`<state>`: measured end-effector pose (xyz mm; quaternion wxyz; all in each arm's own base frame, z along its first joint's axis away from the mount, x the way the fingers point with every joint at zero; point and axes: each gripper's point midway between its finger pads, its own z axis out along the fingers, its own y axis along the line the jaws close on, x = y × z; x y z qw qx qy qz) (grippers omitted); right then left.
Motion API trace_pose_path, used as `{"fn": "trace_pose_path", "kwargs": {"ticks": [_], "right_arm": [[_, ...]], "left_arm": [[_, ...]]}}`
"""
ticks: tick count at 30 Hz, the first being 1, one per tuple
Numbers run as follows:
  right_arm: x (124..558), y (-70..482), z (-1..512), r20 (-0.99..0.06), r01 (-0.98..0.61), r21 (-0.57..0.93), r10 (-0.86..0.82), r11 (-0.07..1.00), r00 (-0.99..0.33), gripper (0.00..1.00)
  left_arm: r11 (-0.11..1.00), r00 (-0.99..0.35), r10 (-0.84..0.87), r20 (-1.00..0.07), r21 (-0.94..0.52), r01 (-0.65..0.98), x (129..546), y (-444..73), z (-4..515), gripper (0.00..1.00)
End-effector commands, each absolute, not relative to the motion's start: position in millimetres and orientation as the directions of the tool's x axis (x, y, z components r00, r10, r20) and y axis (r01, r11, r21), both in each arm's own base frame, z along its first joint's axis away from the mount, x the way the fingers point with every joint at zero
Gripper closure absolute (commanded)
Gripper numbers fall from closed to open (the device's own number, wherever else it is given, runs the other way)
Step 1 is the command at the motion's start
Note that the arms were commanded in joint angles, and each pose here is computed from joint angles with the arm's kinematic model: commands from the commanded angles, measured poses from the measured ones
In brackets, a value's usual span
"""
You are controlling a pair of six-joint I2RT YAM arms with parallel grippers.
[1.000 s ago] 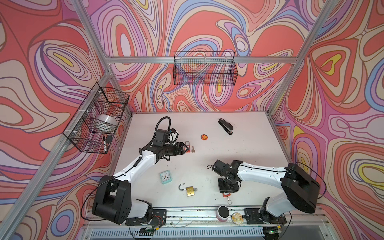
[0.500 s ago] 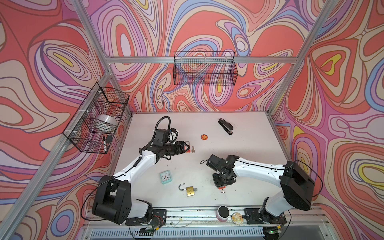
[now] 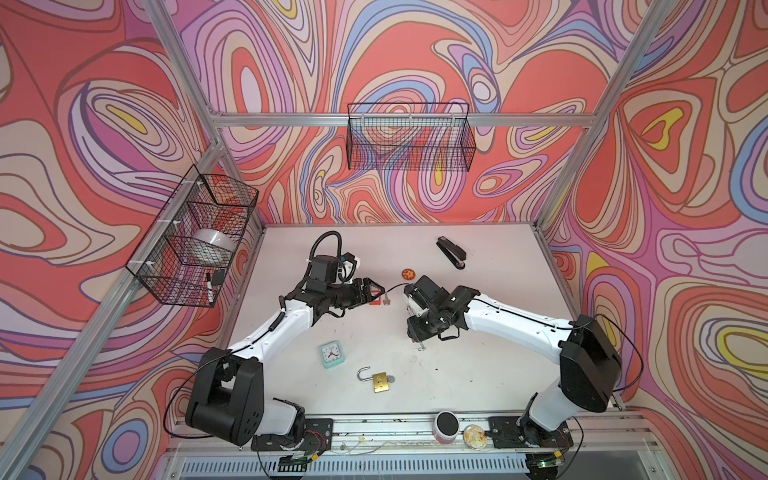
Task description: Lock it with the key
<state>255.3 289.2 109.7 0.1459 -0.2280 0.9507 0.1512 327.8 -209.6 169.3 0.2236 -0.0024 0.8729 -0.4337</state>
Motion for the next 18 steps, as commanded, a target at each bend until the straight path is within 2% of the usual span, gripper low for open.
{"fn": "trace_pose_path", "kwargs": {"ticks": [1, 12, 18], "right_arm": [[273.9, 310.0, 134.1, -0.451, -0.587, 0.250, -0.444, 0.770, -0.774, 0.83], [294.2, 343.7, 158.6, -0.577, -0.740, 0.244, -0.519, 0.627, -0.631, 0.84], [304.6, 352.2, 166.1, -0.610, -0.765, 0.228, -0.524, 0.602, -0.594, 0.85]], "left_arm": [[0.591, -0.900, -0.193, -0.390, -0.778, 0.211, 326.6, -216.1, 179.1, 0.34], [0.548, -0.919, -0.176, -0.353, -0.810, 0.207, 320.9, -222.8, 178.6, 0.37], [0.538, -0.927, -0.158, -0.340, -0.817, 0.208, 316.6, -224.5, 177.4, 0.41]]}}
